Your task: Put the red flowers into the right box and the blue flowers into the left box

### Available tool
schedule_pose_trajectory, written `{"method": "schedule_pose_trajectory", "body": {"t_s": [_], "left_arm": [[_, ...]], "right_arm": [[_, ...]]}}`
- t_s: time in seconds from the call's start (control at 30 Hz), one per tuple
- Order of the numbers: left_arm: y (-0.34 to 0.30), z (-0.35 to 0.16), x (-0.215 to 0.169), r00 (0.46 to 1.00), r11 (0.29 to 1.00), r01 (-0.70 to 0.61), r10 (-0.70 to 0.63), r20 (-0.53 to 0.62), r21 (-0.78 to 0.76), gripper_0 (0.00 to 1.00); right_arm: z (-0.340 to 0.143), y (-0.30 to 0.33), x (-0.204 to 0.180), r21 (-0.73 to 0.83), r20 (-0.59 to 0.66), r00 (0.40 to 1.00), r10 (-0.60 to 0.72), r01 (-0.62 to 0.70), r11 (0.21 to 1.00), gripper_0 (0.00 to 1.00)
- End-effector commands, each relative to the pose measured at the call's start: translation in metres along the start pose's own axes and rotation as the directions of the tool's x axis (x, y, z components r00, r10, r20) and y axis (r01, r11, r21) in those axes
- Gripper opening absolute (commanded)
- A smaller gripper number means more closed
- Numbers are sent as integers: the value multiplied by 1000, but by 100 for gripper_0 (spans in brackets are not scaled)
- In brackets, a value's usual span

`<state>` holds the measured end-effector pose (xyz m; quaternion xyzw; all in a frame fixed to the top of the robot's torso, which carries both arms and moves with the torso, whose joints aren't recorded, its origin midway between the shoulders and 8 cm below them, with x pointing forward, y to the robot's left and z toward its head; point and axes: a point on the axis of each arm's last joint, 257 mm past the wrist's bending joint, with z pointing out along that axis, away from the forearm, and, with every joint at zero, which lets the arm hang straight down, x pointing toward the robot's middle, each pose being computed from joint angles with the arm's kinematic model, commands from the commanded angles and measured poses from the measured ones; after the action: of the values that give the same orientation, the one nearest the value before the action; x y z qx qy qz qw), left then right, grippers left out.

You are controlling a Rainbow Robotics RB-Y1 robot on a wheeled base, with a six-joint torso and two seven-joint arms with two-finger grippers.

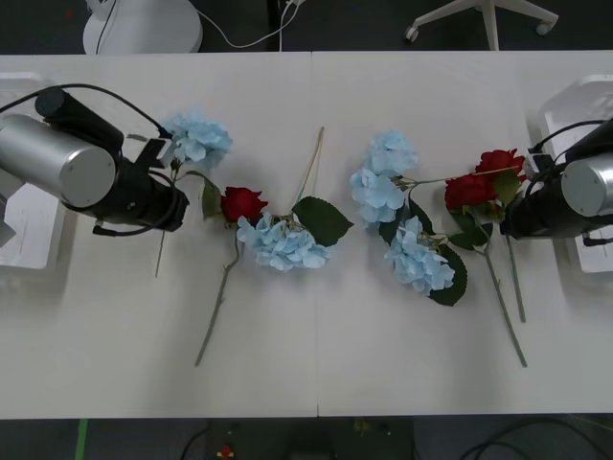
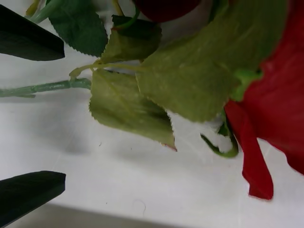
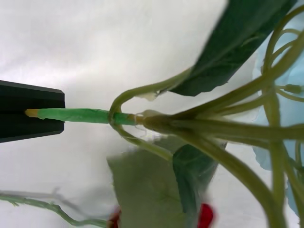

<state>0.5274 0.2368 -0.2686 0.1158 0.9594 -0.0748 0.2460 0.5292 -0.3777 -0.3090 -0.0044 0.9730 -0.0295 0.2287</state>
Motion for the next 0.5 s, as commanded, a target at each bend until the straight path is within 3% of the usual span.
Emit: {"method": "schedule_pose_trajectory", "body": {"t_s": [0.03, 0.23, 0.4, 0.43, 0.47, 0.5], "left_arm": [[21, -69, -69, 990, 999, 28, -30, 134, 19, 0], [90, -138, -87, 969, 987, 154, -143, 200, -42, 0], [172, -197, -84, 951, 947, 235, -177, 254, -220, 0], [190, -208, -82, 948, 932, 252, -183, 261, -259, 0], [206, -216, -79, 944, 918, 270, -193, 267, -290, 0], [214, -219, -77, 942, 911, 279, -199, 269, -305, 0]], "right_arm": [[-2, 32, -24, -43, 49, 998, 33, -31, 999, 67], [8, 37, -25, -54, 63, 997, 54, -50, 997, 67], [14, 39, -24, -56, 66, 996, 64, -60, 997, 66], [14, 39, -24, -58, 66, 996, 64, -60, 996, 56], [13, 40, -25, -58, 67, 996, 64, -60, 997, 34], [13, 40, -25, -60, 67, 996, 66, -62, 996, 24]]}}
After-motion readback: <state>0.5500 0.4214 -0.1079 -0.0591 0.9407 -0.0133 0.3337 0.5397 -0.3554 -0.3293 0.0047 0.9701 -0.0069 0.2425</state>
